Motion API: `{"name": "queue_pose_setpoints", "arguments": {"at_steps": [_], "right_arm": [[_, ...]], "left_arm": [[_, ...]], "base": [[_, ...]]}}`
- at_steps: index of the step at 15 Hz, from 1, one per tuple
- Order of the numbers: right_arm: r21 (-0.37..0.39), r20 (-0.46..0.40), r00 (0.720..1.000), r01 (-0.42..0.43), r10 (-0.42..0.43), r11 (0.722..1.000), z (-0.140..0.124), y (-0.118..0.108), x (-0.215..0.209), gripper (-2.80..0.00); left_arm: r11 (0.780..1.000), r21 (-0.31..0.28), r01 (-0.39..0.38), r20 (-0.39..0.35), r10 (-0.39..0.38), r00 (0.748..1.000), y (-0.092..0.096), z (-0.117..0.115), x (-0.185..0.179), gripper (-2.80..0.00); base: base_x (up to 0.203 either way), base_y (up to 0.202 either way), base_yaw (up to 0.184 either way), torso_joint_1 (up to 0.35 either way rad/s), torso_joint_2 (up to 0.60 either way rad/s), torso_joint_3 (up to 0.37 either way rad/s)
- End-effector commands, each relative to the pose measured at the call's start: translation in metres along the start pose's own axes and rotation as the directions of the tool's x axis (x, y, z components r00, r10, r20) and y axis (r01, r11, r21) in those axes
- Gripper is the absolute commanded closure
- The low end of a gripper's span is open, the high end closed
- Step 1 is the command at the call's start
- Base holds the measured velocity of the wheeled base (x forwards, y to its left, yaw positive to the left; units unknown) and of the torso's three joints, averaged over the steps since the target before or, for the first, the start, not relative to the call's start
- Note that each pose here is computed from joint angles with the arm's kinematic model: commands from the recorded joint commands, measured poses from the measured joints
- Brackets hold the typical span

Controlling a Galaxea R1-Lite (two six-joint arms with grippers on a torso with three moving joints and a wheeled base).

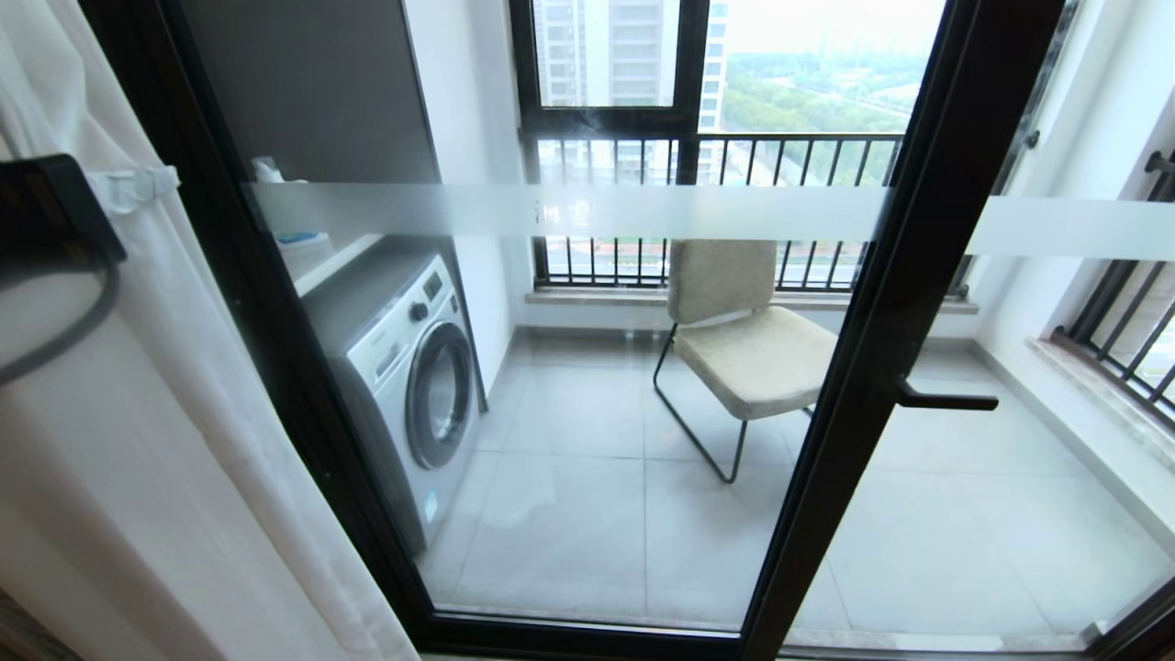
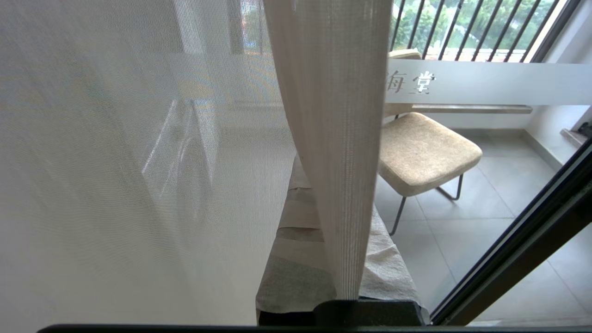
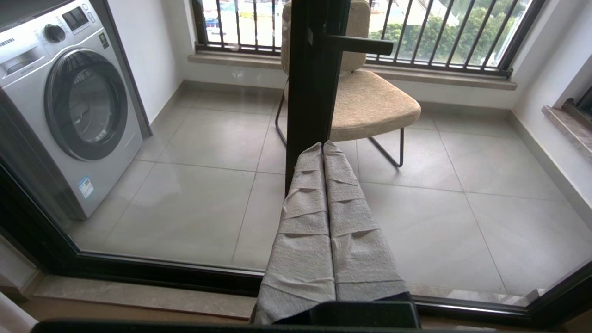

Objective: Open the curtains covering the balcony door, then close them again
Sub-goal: Close the inner curtains on both sides

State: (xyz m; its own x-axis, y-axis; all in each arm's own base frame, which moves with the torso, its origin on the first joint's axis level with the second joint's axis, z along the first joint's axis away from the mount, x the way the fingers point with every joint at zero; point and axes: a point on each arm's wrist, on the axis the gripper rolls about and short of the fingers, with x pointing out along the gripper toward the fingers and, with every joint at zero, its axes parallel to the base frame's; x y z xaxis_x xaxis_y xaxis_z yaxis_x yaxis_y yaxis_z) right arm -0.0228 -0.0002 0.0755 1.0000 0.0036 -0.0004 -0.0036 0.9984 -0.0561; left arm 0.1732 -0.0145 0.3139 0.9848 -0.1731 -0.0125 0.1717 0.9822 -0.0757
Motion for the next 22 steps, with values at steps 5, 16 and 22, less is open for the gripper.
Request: {"name": "queue_pose_setpoints", "arguments": {"at_steps": [5, 16, 22], "right_arm": [[-0.001, 0.000, 1.000, -0.001, 0.001, 1.000, 0.0000, 0.0000, 0.0000, 0.00], [-0.001, 0.000, 1.000, -0.001, 0.001, 1.000, 0.0000, 0.0000, 0.0000, 0.00], [-0.001, 0.000, 1.000, -0.001, 0.001, 1.000, 0.0000, 0.0000, 0.0000, 0.00]], "left_arm": [[1.000, 0.001, 0.003, 0.005, -0.003, 1.000, -0.0004, 0.0008, -0.0002, 0.00], [1.000, 0.000, 0.003, 0.005, -0.003, 1.000, -0.0002, 0.0001, 0.0017, 0.00], [1.000, 0.000, 0.012, 0.002, -0.012, 1.000, -0.0017, -0.0015, 0.0017, 0.00]], "base": [[0.000, -0.192, 0.003, 0.005, 0.00, 0.003], [0.000, -0.193, 0.002, 0.002, 0.00, 0.002], [0.000, -0.191, 0.003, 0.002, 0.00, 0.002]]}}
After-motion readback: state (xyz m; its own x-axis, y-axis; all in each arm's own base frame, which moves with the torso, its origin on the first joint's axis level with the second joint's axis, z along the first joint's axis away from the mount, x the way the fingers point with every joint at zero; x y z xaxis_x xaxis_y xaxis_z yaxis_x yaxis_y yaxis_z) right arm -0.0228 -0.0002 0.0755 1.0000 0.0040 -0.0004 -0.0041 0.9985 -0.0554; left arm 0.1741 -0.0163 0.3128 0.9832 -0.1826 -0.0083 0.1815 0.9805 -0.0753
